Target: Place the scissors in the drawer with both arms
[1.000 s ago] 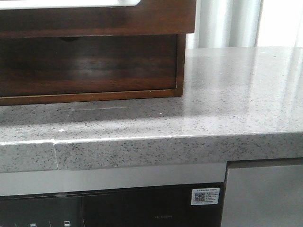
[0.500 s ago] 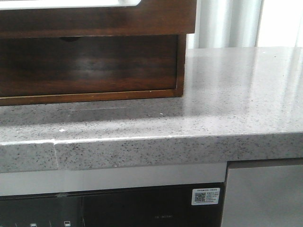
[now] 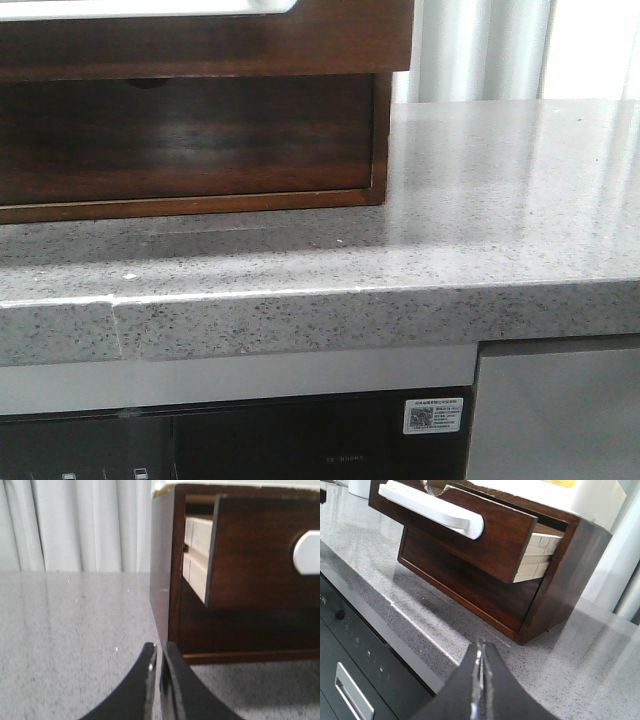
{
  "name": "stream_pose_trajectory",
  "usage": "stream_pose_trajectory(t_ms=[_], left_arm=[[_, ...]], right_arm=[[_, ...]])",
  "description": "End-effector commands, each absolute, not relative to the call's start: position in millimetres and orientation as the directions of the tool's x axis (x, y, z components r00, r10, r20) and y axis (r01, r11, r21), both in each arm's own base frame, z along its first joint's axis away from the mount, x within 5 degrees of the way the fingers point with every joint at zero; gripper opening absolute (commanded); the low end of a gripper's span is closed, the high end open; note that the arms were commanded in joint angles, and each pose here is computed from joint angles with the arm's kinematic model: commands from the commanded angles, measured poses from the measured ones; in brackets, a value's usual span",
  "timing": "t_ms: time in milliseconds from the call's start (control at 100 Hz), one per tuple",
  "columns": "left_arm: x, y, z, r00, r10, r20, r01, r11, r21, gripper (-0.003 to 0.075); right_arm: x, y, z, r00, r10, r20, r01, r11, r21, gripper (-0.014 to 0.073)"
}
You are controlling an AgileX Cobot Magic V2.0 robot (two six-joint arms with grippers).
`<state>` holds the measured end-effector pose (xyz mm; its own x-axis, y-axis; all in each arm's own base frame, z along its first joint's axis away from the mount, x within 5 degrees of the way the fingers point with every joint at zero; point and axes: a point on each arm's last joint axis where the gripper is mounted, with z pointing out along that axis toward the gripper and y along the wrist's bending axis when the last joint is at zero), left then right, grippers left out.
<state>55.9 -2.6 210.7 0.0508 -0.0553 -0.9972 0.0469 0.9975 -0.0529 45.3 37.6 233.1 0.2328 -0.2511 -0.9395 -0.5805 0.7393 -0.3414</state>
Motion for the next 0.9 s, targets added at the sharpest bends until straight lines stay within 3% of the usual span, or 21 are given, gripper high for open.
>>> stream_pose_trajectory(t_ms=[0, 410, 890], left_arm=[[54, -1, 208, 0.088, -0.065, -0.994, 0.030, 0.998, -0.063, -0.0020], [53, 0, 183, -0.174, -0.188, -0.967, -0.040, 0.982, -0.184, -0.0020], [53, -1, 184, -0.175, -0.221, -0.959, -0.036, 0.975, -0.218, -0.0020]], right_arm=[[46, 35, 248, 0.289, -0.200, -0.936, -0.537, 0.776, -0.331, -0.0066], [46, 35, 248, 0.289, -0.200, -0.936, -0.537, 0.776, -0.331, -0.0066], [46, 35, 248, 0.289, -0.200, -0.936, -0.537, 0.776, -0.331, -0.0066]])
